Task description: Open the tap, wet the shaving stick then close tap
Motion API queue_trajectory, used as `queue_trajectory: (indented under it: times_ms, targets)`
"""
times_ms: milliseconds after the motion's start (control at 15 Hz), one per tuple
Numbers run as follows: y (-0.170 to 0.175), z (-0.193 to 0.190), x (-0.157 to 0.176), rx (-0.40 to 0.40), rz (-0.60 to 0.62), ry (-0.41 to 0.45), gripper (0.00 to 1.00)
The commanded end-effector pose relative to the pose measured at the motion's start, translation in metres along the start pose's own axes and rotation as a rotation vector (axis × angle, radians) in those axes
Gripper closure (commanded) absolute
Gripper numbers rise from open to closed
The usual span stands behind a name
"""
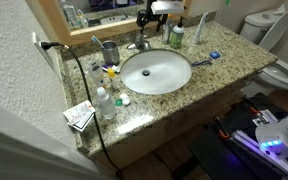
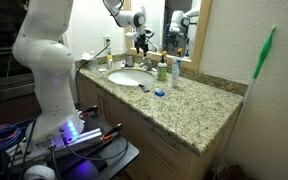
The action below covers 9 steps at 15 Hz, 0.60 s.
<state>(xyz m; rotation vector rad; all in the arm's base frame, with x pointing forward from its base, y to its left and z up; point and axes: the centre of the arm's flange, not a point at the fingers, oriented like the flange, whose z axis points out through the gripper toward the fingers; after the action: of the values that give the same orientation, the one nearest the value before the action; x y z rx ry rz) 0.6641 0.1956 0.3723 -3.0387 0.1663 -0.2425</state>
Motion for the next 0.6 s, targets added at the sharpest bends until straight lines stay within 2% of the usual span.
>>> queue_trajectory:
  times_ms: [0,67,133,200,267,533]
  targets:
    - [-0.001,-0.002,0.000,0.001,-0.001,0.002,0.00]
    - [-0.003,-0.006,0.000,0.003,-0.003,0.008,0.00]
    - [-0.003,0.001,0.004,-0.038,0.006,-0.009,0.00]
    - [-0.004,0.012,0.013,-0.040,0.011,-0.014,0.00]
    - [-0.005,0.028,0.024,-0.067,0.012,0.008,0.00]
    - [-0.014,0.069,0.044,-0.076,-0.026,0.050,0.00]
